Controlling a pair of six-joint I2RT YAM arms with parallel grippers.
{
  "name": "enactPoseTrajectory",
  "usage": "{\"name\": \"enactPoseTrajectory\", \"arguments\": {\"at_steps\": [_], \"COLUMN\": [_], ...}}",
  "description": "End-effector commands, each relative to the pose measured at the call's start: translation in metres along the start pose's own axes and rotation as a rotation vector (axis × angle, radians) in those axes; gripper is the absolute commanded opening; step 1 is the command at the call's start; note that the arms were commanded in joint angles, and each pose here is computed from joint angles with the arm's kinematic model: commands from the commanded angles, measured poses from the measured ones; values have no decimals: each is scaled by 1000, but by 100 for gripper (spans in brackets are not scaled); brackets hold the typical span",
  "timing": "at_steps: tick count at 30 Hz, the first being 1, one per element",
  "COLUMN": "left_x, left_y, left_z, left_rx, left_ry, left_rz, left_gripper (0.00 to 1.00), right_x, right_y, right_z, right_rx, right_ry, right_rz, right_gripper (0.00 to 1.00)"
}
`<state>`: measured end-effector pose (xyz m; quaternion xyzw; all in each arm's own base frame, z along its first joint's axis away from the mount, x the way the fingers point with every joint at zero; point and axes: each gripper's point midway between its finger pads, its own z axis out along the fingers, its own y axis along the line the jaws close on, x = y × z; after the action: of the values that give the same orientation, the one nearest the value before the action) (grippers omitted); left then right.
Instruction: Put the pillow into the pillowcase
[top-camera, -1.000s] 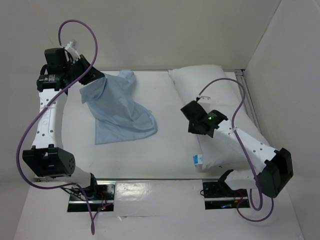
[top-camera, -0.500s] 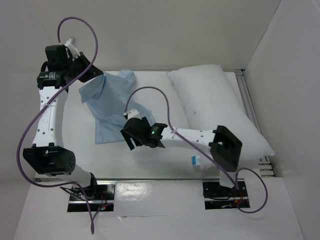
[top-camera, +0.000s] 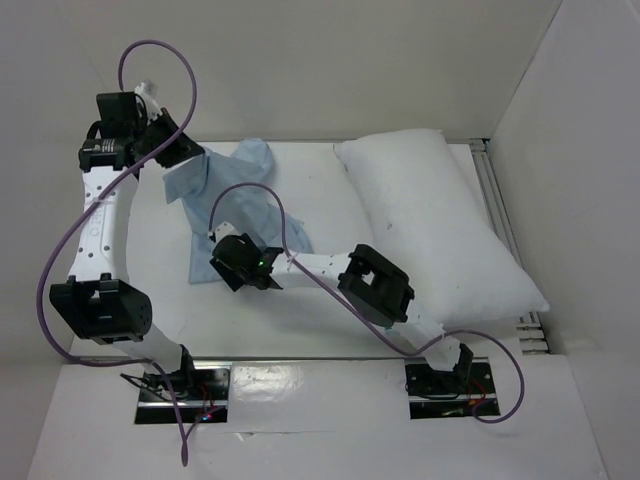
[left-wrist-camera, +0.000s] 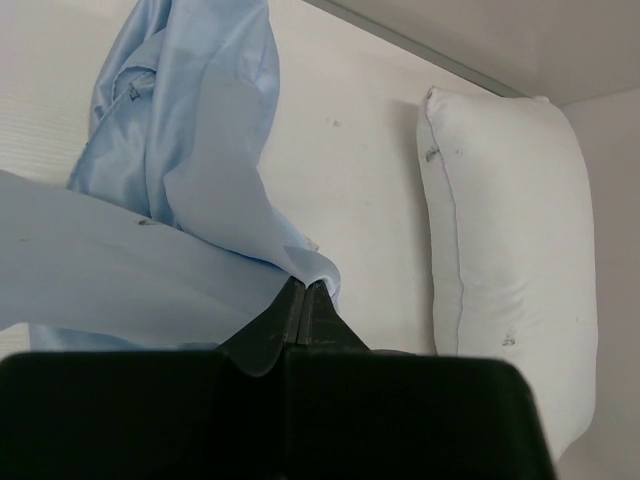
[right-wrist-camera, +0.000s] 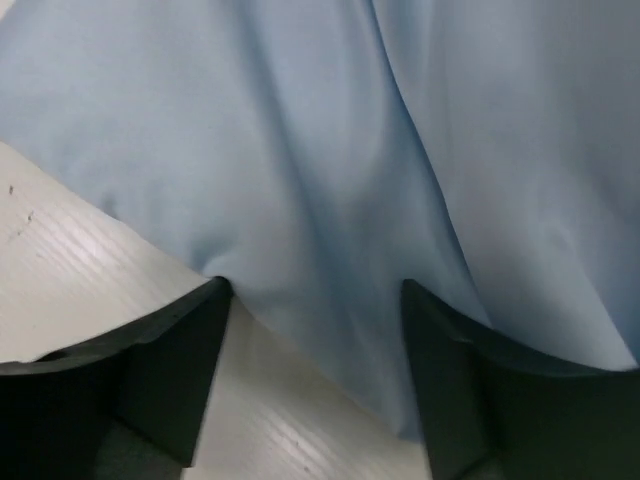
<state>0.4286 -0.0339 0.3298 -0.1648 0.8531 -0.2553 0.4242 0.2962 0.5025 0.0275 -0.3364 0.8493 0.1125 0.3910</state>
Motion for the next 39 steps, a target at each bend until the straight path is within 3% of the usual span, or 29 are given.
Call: {"name": "enactPoseTrajectory", "arguments": {"at_steps": [1, 2, 4, 6, 7, 10, 11, 12, 14, 17, 21, 25, 31, 36, 39], "left_x": [-18, -18, -20, -21, -26, -28, -33, -33, -40, -42, -44, -47, -45, -44, -45], "left_y": [-1, -1, 3, 1, 2, 0, 0, 0, -5, -13, -45, -82, -146, -182, -193], "left_z": [-9, -9, -10, -14, -17, -18, -21, -21, -30, -36, -60, -102, -201, -271, -292], "left_rx": [1, 1, -6, -2, -4, -1, -3, -3, 12, 34, 149, 271, 450, 527, 545], "left_ry": [-58, -58, -64, -71, -84, -91, -104, -104, -129, -136, -160, -222, -412, -551, -592], "left_rz": [29, 29, 24, 28, 27, 31, 21, 21, 17, 1, 19, 65, 191, 259, 273], "left_gripper": [0, 0, 0, 0, 0, 0, 0, 0, 0, 0, 0, 0, 0, 0, 0], "right_x": [-16, -15, -19, -17, -41, -45, -79, -65, -94, -100, -132, -159, -181, -192, -199], "right_y": [-6, -4, -5, -10, -14, -30, -43, -52, -78, -101, -139, -167, -192, -208, -217], "right_z": [14, 14, 7, -4, -25, -62, -100, -109, -161, -205, -299, -379, -474, -528, -545], "right_rx": [-10, -26, -27, -17, -21, -8, -18, -17, -24, 2, 46, 71, 59, 55, 86], "right_ry": [-32, -29, -30, -26, -86, -130, -227, -212, -317, -381, -554, -718, -908, -1041, -1085], "right_rz": [8, 7, 8, 20, 53, 59, 90, 90, 131, 140, 206, 263, 311, 349, 366], "right_gripper": [71, 63, 23, 0, 0, 0, 0, 0, 0, 0, 0, 0, 0, 0, 0]}}
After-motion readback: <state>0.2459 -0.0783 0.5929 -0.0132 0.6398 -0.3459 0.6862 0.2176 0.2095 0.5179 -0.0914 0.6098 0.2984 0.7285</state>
